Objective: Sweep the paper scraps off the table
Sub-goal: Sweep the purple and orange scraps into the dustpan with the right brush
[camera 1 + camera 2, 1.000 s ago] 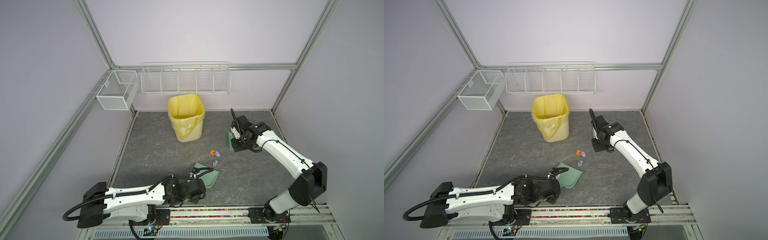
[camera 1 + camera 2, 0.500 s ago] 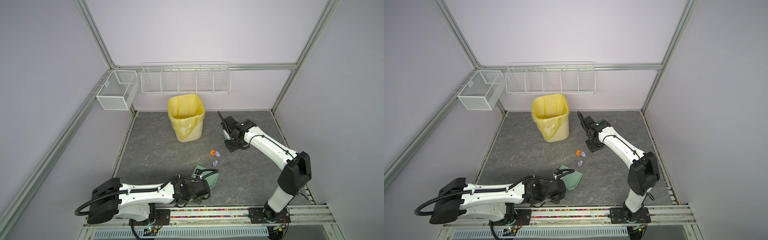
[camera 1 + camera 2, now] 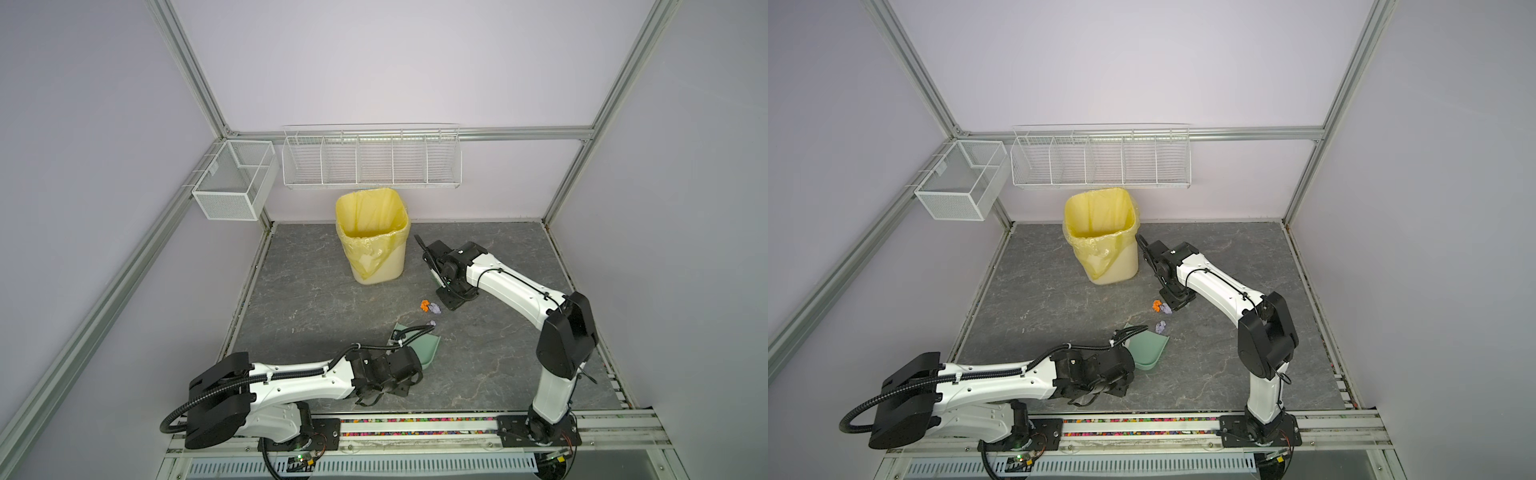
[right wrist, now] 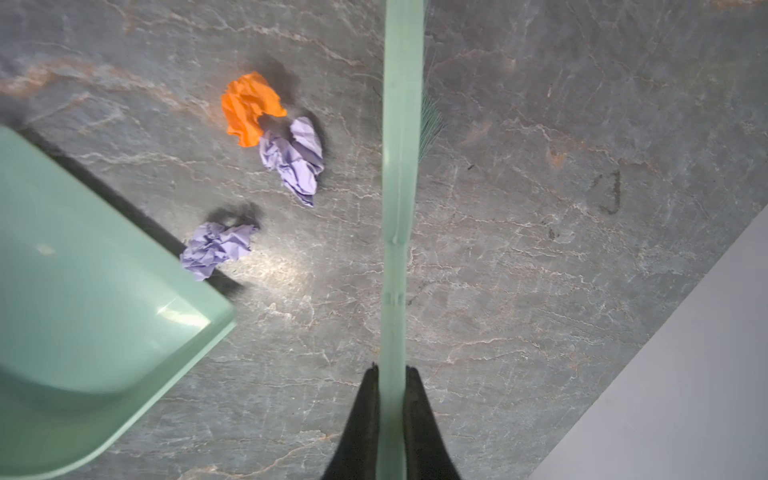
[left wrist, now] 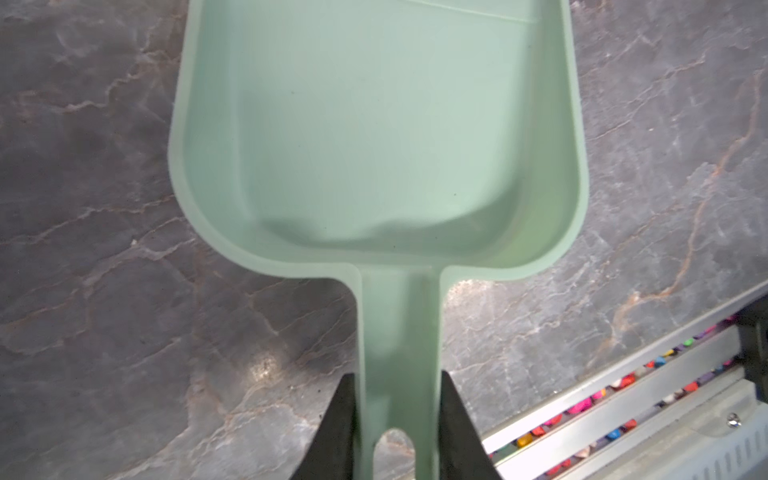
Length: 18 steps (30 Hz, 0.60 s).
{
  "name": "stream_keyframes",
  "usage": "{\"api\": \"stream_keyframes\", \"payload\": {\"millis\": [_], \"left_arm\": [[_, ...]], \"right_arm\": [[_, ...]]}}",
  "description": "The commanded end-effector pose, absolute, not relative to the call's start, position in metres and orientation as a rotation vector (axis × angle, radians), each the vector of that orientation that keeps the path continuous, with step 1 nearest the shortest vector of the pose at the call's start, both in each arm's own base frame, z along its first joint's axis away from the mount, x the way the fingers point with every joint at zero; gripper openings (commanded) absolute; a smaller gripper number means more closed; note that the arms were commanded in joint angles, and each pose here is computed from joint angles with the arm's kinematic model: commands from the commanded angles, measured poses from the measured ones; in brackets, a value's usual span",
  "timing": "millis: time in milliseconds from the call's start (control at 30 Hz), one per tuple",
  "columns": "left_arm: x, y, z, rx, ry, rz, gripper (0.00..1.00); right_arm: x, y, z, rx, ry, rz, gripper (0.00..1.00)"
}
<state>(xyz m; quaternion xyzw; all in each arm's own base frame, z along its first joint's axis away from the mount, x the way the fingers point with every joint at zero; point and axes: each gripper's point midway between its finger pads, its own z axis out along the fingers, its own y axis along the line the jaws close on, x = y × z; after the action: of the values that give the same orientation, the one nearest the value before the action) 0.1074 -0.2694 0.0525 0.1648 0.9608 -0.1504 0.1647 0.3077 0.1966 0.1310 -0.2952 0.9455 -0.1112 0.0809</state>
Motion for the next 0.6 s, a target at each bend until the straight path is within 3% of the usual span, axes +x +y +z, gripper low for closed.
{"api": "stream_keyframes", "payload": {"millis": [0,300,567], "left_arm": [[0.110,-0.278,0.055,0.501,2.736,-0.442,0.00],[0.115,-0.277,0.052,0.482,2.735,-0.444,0.00],[0.122,-0.283,0.050,0.496,2.734,-0.431,0.00]], "right_arm": [[0.285,0.206,0.118,-1.004,2.884,-0.268,0.07],[0.250,0.211,0.111,-1.135,2.896,-0.251,0.07],[0.205,0.226,0.122,-1.231,2.902,0.013,0.07]]}}
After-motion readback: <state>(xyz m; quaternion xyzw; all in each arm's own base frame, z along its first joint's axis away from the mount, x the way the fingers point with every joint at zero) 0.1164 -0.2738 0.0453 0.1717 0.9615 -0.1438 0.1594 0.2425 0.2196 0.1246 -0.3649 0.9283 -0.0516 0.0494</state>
